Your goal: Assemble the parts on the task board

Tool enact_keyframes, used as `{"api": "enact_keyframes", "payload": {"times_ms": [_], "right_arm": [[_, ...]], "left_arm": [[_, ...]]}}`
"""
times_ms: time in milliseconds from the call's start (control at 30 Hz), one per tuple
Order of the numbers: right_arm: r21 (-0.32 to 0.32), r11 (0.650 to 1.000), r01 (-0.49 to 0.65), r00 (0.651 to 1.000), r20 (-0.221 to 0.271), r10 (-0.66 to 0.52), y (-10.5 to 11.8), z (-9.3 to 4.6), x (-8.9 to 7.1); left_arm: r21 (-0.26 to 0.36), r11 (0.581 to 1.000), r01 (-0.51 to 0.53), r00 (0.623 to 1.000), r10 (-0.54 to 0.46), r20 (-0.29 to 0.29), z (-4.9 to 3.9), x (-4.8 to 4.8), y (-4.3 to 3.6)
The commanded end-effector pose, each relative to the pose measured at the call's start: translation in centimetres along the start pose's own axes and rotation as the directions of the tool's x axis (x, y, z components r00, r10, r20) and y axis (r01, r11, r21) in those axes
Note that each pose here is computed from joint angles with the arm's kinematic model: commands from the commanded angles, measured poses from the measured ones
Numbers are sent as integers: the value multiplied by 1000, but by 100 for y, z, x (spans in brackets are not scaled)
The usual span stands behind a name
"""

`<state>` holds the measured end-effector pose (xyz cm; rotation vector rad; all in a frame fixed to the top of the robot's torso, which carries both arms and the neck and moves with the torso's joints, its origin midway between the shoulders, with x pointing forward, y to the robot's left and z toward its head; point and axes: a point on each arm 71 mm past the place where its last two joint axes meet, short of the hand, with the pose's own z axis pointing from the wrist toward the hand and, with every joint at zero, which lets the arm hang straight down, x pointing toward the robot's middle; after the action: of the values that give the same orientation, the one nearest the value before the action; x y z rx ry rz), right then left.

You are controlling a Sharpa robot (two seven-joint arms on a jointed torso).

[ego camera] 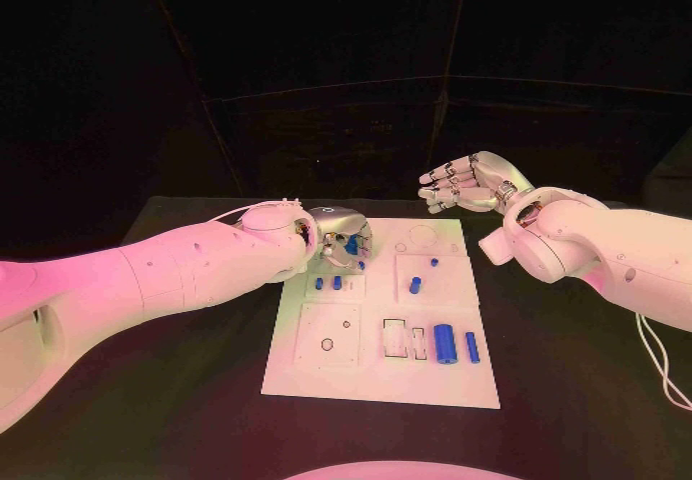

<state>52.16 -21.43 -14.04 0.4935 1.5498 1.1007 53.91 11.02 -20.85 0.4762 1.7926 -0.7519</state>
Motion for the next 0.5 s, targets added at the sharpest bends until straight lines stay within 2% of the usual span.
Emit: {"api": "enact_keyframes", "payload": {"times_ms": [33,200,500], "right_arm": [[-16,1000,3,1000,-4,-3,24,5,0],[-15,1000,3,1000,-7,-4,23,3,0],[-19,1000,2,1000,-13,-2,33,8,16]], "left_arm": [[-19,999,-49,998,49,-35,17,18,3],[-48,997,-62,996,58,-67,46,35,21],[-56,996,-66,992,60,-108,91,59,7]]}}
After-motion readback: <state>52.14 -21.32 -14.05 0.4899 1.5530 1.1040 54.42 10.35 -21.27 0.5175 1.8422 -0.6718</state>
